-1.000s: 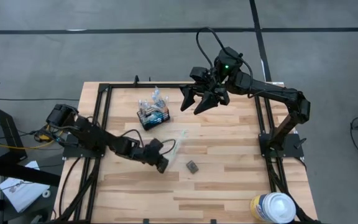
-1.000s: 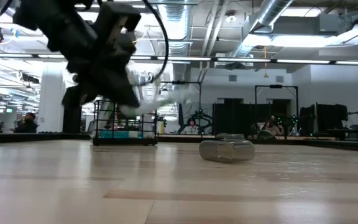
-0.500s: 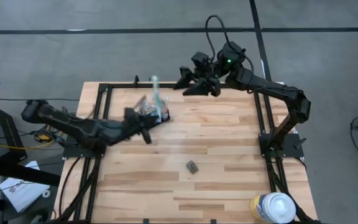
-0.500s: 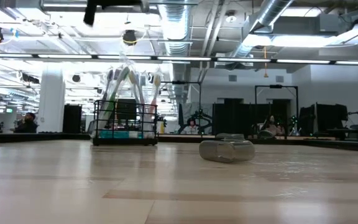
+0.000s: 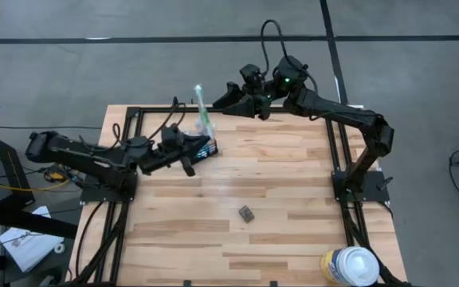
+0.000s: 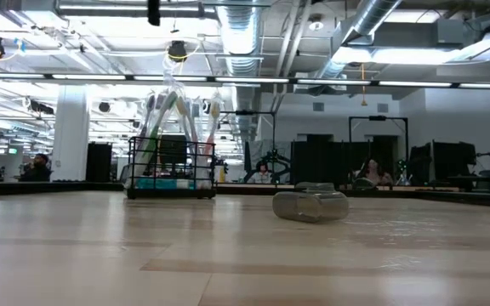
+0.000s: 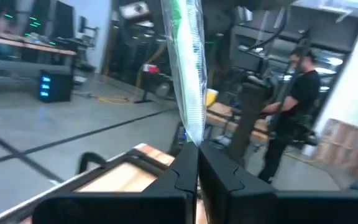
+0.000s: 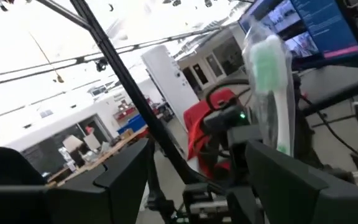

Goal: Pick & Place toothbrushing station
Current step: Put the green toothbrush into the black organizer

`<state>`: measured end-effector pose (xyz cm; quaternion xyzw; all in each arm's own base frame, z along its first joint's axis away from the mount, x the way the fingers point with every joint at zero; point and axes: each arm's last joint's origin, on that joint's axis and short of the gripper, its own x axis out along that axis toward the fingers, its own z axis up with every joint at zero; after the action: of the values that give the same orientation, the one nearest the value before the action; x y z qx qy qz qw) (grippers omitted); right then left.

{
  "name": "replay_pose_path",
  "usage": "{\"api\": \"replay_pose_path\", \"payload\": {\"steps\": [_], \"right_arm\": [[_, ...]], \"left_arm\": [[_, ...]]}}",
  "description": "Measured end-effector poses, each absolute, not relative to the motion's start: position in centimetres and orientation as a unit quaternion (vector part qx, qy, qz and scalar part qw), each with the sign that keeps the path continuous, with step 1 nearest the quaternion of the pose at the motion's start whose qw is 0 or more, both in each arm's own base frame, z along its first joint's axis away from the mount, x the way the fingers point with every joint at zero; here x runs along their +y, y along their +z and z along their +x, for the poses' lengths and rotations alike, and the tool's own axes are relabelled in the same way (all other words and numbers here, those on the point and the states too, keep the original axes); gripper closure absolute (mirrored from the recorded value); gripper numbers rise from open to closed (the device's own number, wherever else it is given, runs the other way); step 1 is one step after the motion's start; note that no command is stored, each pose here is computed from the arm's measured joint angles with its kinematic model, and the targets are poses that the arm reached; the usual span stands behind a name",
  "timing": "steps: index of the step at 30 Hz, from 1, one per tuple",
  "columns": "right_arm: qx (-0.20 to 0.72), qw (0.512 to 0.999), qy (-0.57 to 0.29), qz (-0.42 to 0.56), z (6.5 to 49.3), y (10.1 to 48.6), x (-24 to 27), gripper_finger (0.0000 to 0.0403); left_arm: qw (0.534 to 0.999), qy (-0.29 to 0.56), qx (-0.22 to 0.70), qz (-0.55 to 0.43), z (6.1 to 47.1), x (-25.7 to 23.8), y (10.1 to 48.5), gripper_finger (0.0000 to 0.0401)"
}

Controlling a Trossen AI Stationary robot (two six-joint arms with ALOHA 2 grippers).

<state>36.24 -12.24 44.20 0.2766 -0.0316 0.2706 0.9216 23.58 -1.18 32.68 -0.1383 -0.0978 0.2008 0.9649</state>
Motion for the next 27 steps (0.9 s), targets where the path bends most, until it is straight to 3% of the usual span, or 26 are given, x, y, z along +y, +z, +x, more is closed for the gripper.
{"api": "replay_pose_path", "payload": {"steps": [16, 27], "right_arm": [[-0.032, 0.914, 0.281, 0.291, 37.3, 43.2, -12.9, 0.0147], [-0.037, 0.917, 0.269, 0.291, 37.0, 43.3, -13.9, 0.0147]], "left_arm": [[0.969, 0.133, -0.112, -0.173, 25.6, 0.1, 31.8, 0.0401], [0.974, 0.139, -0.090, -0.156, 25.3, 0.0, 31.6, 0.0401]]}}
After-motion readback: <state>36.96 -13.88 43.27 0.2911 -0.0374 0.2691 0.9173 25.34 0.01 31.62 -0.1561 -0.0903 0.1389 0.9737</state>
